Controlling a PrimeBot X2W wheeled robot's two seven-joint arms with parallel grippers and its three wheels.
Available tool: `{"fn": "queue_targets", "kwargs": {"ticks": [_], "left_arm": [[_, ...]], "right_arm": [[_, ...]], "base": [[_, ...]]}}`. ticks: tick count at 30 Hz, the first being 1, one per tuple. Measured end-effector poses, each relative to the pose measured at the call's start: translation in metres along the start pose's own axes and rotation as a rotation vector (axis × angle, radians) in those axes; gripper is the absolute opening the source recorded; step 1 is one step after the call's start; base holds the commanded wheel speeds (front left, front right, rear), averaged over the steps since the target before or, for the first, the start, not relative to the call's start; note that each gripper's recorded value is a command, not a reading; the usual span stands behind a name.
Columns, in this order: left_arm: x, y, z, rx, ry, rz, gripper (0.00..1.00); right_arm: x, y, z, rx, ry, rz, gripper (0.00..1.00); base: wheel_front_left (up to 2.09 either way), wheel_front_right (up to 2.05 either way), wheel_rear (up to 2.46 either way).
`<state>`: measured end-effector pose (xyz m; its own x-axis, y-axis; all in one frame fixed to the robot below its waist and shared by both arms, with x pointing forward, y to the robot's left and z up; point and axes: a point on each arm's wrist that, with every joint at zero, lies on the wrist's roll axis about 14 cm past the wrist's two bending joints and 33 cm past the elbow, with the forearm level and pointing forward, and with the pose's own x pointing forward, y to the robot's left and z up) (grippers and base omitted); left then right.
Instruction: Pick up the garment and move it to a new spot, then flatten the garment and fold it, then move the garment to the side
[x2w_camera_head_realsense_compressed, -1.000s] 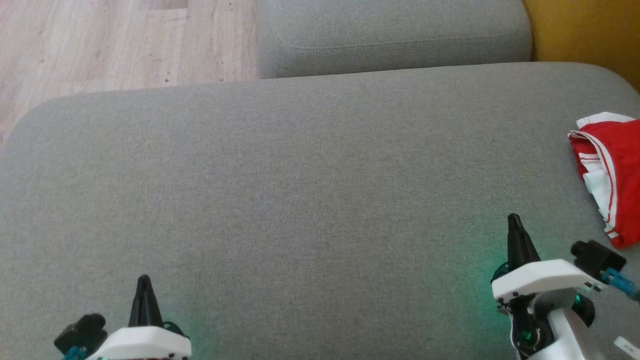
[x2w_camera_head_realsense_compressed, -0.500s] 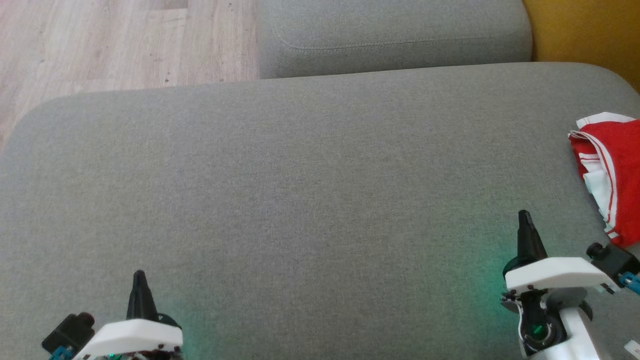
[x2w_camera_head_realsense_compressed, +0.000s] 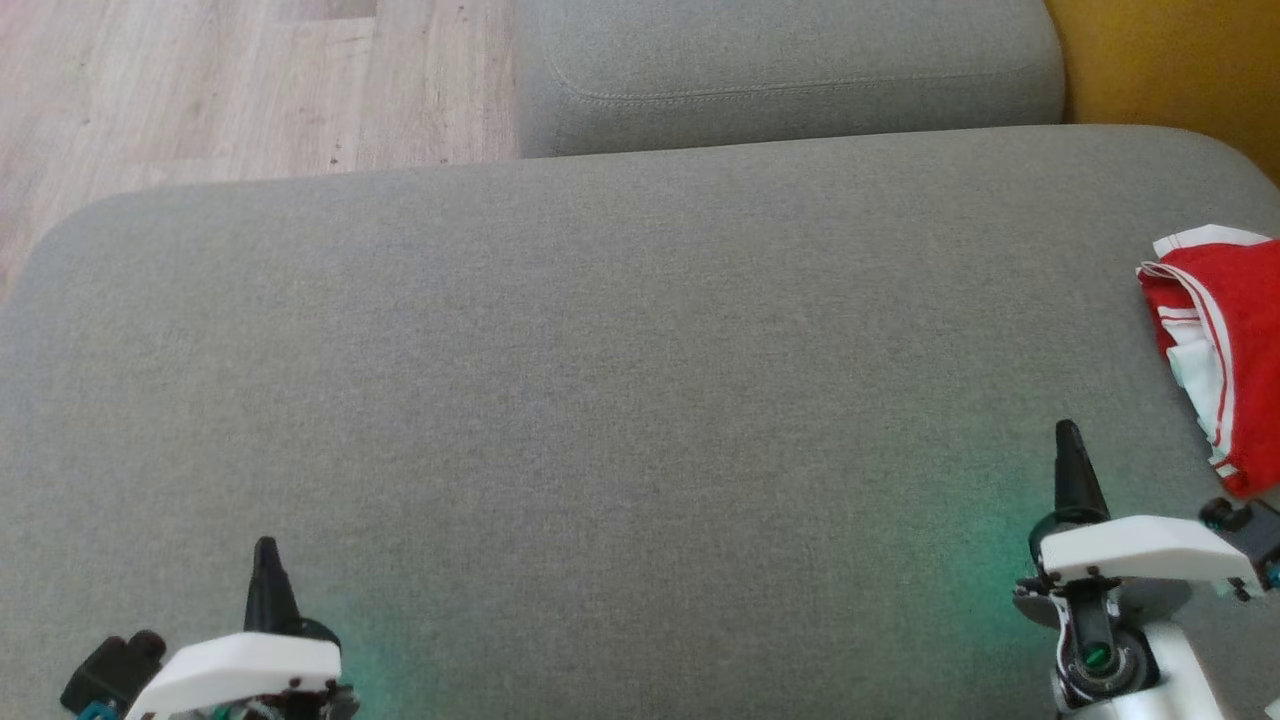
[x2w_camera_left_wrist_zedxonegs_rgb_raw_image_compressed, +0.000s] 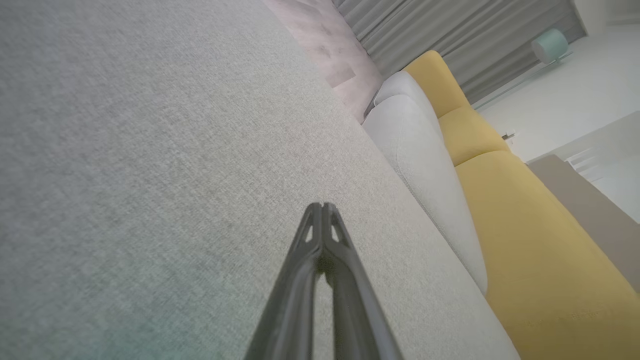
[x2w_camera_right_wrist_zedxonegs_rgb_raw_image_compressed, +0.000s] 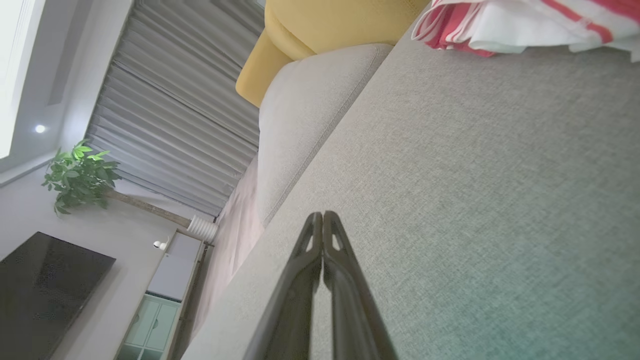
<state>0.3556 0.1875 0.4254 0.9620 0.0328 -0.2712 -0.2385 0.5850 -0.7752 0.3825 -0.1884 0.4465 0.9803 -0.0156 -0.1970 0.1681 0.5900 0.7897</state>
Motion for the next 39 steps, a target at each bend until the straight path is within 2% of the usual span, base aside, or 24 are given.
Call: {"fn": "queue_targets", "kwargs": {"ticks": [39], "left_arm": [[0.003,-0.024,0.018,-0.427,0.0,-0.1,0.0]], "right_arm": [[-0.005,0.011,0.024,0.432,-0.038,0.06,0.0]], "base": [[0.0,0.0,0.0]]}}
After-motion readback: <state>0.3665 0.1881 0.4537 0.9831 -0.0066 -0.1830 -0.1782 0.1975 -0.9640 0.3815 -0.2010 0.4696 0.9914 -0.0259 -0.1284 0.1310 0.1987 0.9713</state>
